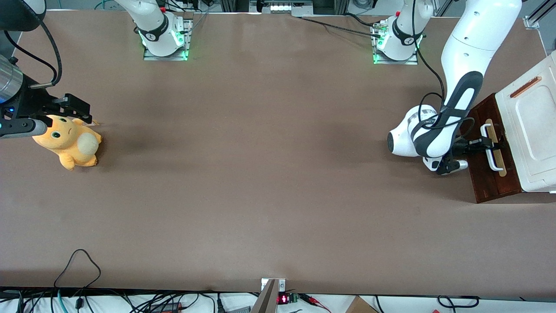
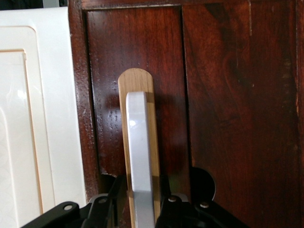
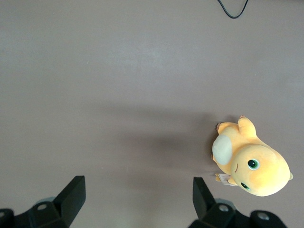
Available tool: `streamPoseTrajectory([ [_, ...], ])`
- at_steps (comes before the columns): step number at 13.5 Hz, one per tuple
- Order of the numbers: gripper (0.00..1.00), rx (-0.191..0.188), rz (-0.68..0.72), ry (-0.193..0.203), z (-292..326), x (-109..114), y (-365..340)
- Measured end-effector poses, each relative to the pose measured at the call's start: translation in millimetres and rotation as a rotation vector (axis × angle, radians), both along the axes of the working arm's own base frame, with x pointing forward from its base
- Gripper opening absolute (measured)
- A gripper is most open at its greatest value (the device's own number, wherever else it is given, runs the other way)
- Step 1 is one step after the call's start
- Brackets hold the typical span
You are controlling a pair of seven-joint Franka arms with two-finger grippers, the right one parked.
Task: Open lower drawer with left arm only
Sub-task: 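Close the left gripper around the white drawer handle, then pull the handle with the left gripper, sliding the drawer out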
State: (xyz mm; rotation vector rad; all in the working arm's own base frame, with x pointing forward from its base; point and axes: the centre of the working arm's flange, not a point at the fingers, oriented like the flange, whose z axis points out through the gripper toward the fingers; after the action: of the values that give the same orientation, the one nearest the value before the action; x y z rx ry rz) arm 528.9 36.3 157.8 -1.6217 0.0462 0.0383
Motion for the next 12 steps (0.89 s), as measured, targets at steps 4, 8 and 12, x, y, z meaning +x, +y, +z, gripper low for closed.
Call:
streamPoseTrajectory([
  [4,0.33,0.001,0.004,0.002,-1.2,-0.5,2.0],
  [8,0.18,0.001,0.004,-0.008,-1.1,-0.4,1.7],
  [12,0.18,0.002,0.003,-0.022,-1.1,-0.2,1.4],
])
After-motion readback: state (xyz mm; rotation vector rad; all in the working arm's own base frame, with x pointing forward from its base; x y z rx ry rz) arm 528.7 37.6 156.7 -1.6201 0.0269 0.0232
